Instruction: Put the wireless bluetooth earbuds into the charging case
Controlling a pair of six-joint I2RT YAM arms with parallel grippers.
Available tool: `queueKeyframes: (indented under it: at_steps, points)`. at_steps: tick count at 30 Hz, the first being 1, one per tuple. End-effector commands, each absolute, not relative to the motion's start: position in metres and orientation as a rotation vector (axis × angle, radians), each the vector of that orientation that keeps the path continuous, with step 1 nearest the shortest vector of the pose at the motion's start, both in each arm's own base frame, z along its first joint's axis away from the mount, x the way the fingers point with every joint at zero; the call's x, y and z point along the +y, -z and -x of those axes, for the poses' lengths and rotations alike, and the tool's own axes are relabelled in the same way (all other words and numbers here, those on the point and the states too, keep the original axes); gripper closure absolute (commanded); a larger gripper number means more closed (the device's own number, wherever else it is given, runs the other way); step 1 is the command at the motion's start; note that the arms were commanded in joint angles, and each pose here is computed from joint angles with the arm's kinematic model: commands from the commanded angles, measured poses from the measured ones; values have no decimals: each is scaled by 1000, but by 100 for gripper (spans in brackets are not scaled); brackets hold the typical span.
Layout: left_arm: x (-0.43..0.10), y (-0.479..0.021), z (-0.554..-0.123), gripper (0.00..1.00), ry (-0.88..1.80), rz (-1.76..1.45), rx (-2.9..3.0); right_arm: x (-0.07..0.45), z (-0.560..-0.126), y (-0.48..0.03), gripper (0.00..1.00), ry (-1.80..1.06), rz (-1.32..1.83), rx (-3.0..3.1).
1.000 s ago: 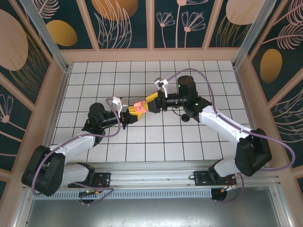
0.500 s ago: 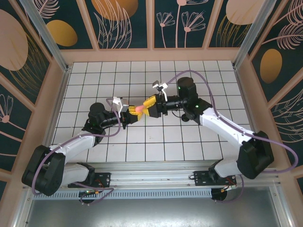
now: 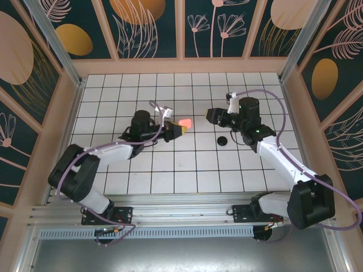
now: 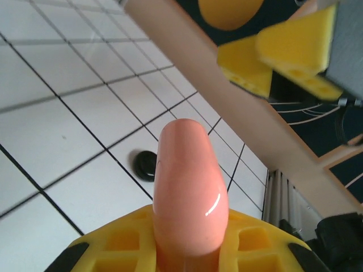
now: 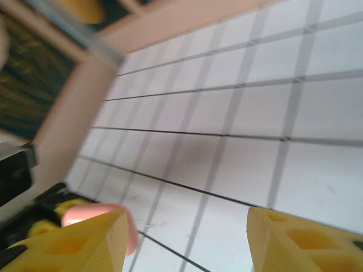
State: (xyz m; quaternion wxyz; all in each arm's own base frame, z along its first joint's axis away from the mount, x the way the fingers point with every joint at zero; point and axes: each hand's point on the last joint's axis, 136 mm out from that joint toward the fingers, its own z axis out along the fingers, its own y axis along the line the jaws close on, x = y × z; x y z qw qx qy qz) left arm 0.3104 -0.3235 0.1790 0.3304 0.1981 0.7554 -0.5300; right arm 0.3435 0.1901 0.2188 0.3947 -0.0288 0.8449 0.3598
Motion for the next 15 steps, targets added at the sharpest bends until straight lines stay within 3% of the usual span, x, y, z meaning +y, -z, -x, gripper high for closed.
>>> queueKeyframes:
  at_steps: [1, 15]
  points:
    - [-345, -154, -320, 91, 1446, -306, 2184, 161, -340, -183, 43, -787, -130, 2245]
    - [-402, -78, -336, 86, 1458, -254, 2444, 141, -326, -174, 43, -715, -169, 2272]
